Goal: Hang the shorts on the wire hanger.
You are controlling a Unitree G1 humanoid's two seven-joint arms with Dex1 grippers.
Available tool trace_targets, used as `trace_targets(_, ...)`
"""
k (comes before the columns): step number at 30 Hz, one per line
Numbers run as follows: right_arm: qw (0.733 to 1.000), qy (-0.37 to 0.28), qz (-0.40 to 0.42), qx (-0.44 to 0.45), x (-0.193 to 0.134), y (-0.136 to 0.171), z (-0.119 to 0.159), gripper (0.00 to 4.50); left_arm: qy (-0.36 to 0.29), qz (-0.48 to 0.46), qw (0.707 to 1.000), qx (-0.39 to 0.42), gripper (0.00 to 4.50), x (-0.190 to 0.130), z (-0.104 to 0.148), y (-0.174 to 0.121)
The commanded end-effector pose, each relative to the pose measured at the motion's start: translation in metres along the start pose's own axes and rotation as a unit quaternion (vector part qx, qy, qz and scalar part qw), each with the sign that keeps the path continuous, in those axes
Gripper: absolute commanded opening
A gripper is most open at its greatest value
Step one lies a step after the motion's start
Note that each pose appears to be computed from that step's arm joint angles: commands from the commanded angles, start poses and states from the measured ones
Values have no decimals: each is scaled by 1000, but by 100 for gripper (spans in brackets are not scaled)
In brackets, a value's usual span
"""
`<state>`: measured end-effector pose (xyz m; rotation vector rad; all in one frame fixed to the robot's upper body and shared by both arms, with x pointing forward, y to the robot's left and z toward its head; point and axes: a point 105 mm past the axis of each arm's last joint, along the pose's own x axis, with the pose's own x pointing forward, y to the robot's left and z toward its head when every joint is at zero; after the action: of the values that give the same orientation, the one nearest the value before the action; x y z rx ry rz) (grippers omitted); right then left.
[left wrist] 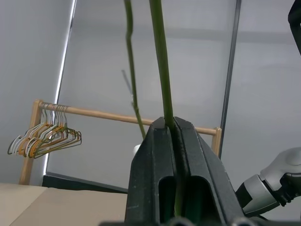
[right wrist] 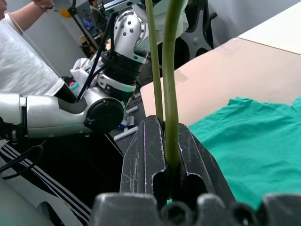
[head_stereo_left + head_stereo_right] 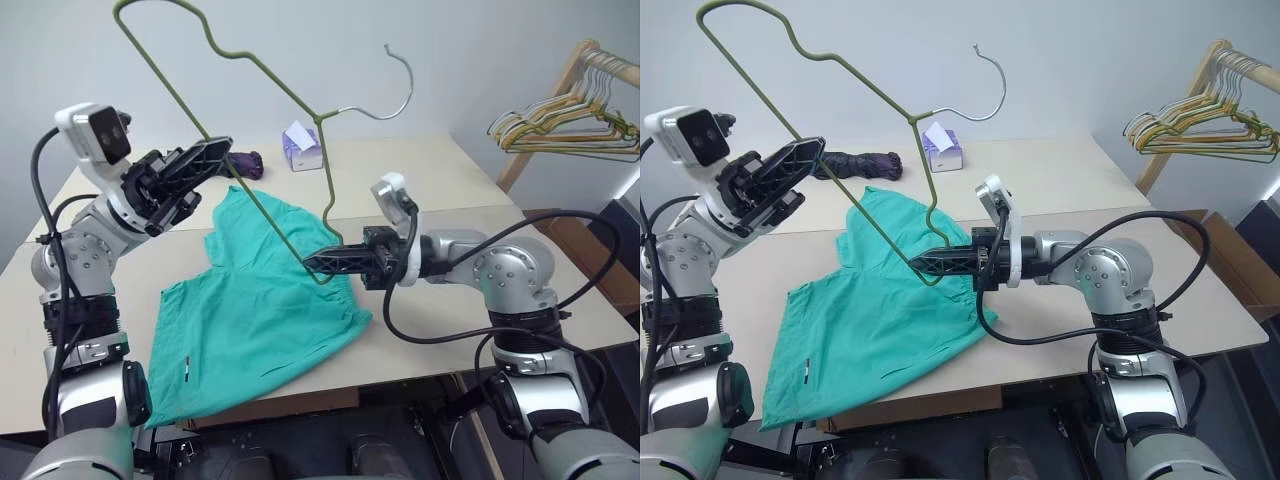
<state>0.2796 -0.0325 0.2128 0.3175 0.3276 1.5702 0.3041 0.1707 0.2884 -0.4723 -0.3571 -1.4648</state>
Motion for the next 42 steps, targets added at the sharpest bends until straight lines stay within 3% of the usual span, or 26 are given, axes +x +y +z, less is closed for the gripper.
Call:
trace_targets(1, 999, -19, -12, -25, 0, 1, 12, 0, 32, 28, 999, 7, 107, 1, -9, 7)
trace_targets(6, 997, -65, -24, -27, -9, 1, 26, 0, 128, 135, 982, -16, 269, -15, -41, 31)
trace_targets(11, 992, -99, -84, -7, -38, -7, 32, 0, 222, 214, 951, -24, 434, -50, -70, 38)
trace_targets(12, 990, -97, -98, 0, -47, -8, 29, 0, 238, 227, 944, -22, 445, -57, -74, 39)
trace_targets(16, 981, -53, -176, 63, -91, -12, -7, 0, 338, 278, 898, 38, 445, -86, -88, 44)
trace_targets(21, 939, 70, -302, 150, -137, -19, -67, 0, 385, 224, 894, 46, 445, -83, -98, 29)
trace_targets(25, 921, 87, -270, 269, -162, -3, -99, 0, 412, 204, 886, 59, 445, -77, -104, 27)
trace_targets(28, 884, 125, -291, 343, -182, -3, -131, 0, 426, 190, 883, 61, 445, -75, -109, 26)
trace_targets(34, 863, 129, -317, 371, -200, -16, -146, 0, 435, 183, 880, 58, 445, -76, -114, 22)
trace_targets(42, 883, 130, -271, 361, -184, -25, -141, 0, 436, 183, 879, 55, 445, -79, -117, 18)
